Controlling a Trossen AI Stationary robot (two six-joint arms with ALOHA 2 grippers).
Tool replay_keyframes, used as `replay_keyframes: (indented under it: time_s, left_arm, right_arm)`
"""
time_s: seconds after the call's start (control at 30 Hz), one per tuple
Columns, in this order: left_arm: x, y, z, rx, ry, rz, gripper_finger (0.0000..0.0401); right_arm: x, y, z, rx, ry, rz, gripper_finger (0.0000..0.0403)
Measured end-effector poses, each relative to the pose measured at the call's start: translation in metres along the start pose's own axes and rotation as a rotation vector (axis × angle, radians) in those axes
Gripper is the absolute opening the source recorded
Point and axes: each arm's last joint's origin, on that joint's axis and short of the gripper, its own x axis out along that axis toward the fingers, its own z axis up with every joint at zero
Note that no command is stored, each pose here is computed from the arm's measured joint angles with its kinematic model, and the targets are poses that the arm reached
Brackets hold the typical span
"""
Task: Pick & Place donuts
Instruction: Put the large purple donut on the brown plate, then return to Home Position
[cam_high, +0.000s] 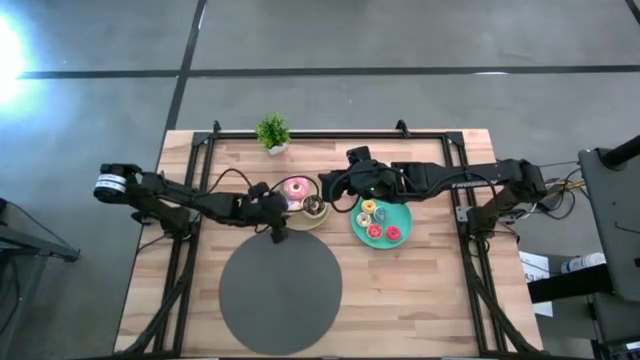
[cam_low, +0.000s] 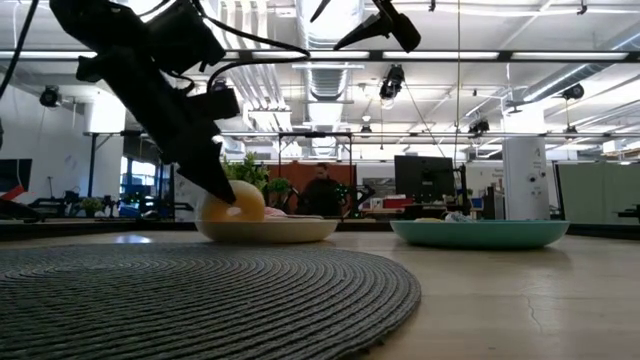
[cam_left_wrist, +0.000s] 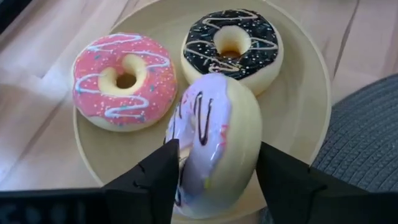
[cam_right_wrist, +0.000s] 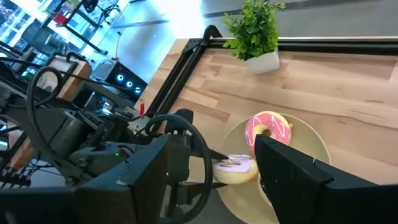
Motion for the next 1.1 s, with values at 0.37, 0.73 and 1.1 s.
replay_keyframes:
  time_s: [0.37,0.73,1.1]
  left_arm:
    - [-0.017,-0.003,0.013,-0.061,-0.027,-0.183,0.0184]
    - [-0.023,-0.002,0.004,-0.142,0.04,-0.179,0.0184]
    - [-0.065,-0.017,0.014,-0.235,-0.08,-0.373,0.0184]
  right_arm:
    - [-0.001,-0.003,-0.006,-0.03,0.082,-0.015,0.0224]
    - [-0.007,0.0,-0.016,-0.073,0.135,-0.006,0.0224]
    - [-0.032,0.008,-0.041,-0.192,0.221,0.025,0.0224]
